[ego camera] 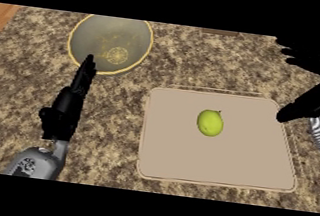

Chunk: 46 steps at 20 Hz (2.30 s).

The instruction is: Pick the pear from the tray and place it in the tiered basket

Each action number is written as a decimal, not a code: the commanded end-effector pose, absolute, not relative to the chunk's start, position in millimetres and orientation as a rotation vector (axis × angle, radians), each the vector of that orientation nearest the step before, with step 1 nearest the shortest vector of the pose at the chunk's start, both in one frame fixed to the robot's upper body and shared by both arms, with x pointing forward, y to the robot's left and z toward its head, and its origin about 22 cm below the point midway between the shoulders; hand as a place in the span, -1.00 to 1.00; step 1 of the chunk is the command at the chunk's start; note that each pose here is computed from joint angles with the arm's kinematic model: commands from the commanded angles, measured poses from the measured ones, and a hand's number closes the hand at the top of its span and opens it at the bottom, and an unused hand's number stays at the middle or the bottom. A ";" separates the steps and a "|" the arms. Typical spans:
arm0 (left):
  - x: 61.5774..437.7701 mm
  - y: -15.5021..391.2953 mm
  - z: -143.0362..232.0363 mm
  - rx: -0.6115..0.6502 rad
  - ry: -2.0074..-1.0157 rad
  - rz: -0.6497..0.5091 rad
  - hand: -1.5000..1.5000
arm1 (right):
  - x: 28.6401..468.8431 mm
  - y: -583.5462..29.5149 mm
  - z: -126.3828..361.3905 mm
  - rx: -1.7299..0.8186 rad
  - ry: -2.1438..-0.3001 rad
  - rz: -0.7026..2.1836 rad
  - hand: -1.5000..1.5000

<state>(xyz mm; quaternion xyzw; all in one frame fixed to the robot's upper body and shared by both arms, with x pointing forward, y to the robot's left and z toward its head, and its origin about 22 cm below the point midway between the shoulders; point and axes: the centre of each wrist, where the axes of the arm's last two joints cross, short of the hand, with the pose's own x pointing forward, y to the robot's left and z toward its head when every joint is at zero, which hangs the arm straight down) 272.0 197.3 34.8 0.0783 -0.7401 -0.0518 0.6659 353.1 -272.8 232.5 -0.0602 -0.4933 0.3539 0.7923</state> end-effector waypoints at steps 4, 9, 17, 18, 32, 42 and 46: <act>279.8 222.5 36.1 0.196 -1.683 -0.105 0.00 | 361.2 -235.4 225.4 -0.135 -0.903 0.863 -1.00; 276.3 212.6 36.0 0.181 -1.677 -0.119 0.00 | 361.2 -256.0 206.3 -0.147 -0.833 0.914 -1.00; 257.9 200.4 23.5 0.176 -1.648 -0.103 0.00 | 358.7 -267.3 219.2 -0.223 -0.805 0.960 -1.00; 272.9 200.8 22.3 0.192 -1.644 -0.109 0.00 | 361.5 -250.5 211.4 -0.220 -0.791 0.980 -1.00; 282.3 215.9 30.5 0.225 -1.662 -0.112 0.00 | 346.2 -234.6 185.2 -0.311 -0.851 1.103 -1.00; 267.2 177.2 43.1 0.194 -1.673 -0.092 0.00 | 358.0 -251.4 134.6 -0.313 -0.759 1.024 -1.00; 277.8 184.5 26.7 0.183 -1.655 -0.104 0.00 | 337.3 -239.3 128.0 -0.273 -0.761 1.026 -1.00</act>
